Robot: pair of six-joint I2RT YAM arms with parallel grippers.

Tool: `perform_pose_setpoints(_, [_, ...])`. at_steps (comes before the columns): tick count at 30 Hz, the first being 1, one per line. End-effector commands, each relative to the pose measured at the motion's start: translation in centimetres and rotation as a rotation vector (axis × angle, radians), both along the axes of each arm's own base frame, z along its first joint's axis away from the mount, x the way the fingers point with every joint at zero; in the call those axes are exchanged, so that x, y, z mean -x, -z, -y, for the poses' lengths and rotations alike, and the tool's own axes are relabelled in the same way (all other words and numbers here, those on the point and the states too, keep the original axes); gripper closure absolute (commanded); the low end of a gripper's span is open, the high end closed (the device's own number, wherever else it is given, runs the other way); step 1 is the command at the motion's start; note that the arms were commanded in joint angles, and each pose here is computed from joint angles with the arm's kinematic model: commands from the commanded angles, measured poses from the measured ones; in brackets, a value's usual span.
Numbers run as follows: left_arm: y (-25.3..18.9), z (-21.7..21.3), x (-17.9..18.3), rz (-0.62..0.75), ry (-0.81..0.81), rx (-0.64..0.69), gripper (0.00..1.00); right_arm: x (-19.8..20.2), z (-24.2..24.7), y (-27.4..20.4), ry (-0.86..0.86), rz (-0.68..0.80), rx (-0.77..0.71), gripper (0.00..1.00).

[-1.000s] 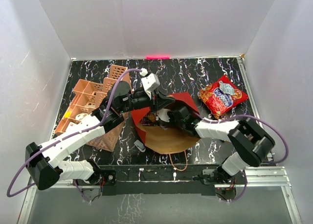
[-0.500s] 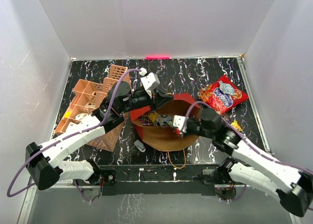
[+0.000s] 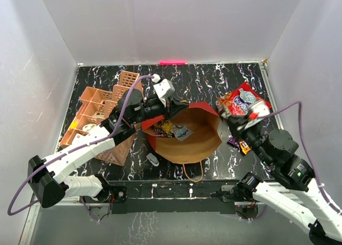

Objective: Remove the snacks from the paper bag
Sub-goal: Take out the snack from the paper bag, then place the snack at the center of the board.

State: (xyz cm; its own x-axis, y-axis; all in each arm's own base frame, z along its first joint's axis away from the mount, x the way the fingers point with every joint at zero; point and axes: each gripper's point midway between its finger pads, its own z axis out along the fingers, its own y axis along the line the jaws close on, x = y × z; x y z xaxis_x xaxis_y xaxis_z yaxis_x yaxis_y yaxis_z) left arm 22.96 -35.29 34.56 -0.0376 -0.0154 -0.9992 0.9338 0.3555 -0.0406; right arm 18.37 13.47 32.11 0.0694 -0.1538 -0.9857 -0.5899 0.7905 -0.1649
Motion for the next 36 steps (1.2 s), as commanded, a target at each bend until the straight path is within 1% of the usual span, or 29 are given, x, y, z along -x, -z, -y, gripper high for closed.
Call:
perform_pose_setpoints(1, [-0.9, 0.0, -0.1, 0.033, -0.006, 0.020, 1.00, -3.4, 7.9, -1.4, 0.653, -0.206, -0.349, 0.93])
perform_pose_setpoints(2, [-0.9, 0.0, 0.0, 0.033, -0.003, 0.020, 1.00, -3.9, 8.7, -0.8, 0.750, -0.239, -0.365, 0.93])
perform_pose_setpoints(7, [-0.7, 0.0, -0.1, 0.034, -0.006, 0.014, 1.00, -6.9, 8.9, 2.1, 0.979, -0.254, -0.171, 0.93])
perform_pose_setpoints(9, [-0.7, 0.0, -0.2, 0.039, -0.011, 0.011, 1.00, -8.1, 9.0, 3.5, 1.047, -0.269, -0.136, 0.93])
perform_pose_setpoints(11, [-0.6, 0.0, -0.2, 0.039, -0.014, 0.009, 1.00, -9.7, 9.4, 5.2, 1.094, -0.322, -0.133, 0.93])
perform_pose_setpoints(12, [-0.6, 0.0, -0.2, 0.039, -0.012, 0.008, 1.00, -10.8, 9.6, 6.6, 1.087, -0.387, -0.143, 0.93])
perform_pose_setpoints(14, [-0.6, 0.0, 0.0, 0.035, -0.005, 0.012, 1.00, -12.5, 10.6, 9.4, 1.066, -0.506, -0.179, 0.93])
perform_pose_setpoints(16, [-0.6, 0.1, 0.1, 0.033, 0.001, 0.014, 1.00, -13.1, 11.1, 11.7, 1.032, -0.611, -0.253, 0.93])
perform_pose_setpoints(18, [-0.7, 0.2, 0.3, 0.032, 0.010, 0.018, 1.00, -12.5, 11.8, 13.9, 1.028, -0.689, -0.333, 0.93])
perform_pose_setpoints(23, [-0.9, 0.4, 0.7, 0.024, 0.029, 0.028, 1.00, -9.6, 15.3, 17.2, 1.118, -0.801, -0.524, 0.93])
perform_pose_setpoints(27, [-1.7, 0.4, 1.2, 0.024, 0.046, 0.047, 1.00, -7.2, 19.2, 18.9, 1.315, -0.810, -0.599, 0.93])
perform_pose_setpoints(28, [-1.8, 0.3, 1.3, 0.025, 0.049, 0.052, 1.00, -7.0, 19.7, 19.1, 1.334, -0.811, -0.611, 0.93])
perform_pose_setpoints(32, [-2.2, 0.1, 1.5, 0.030, 0.050, 0.060, 1.00, -7.8, 19.0, 19.5, 1.289, -0.857, -0.664, 0.92])
perform_pose_setpoints(36, [-2.1, 0.1, 1.4, 0.032, 0.047, 0.055, 1.00, -7.8, 18.8, 20.1, 1.316, -0.881, -0.716, 0.91])
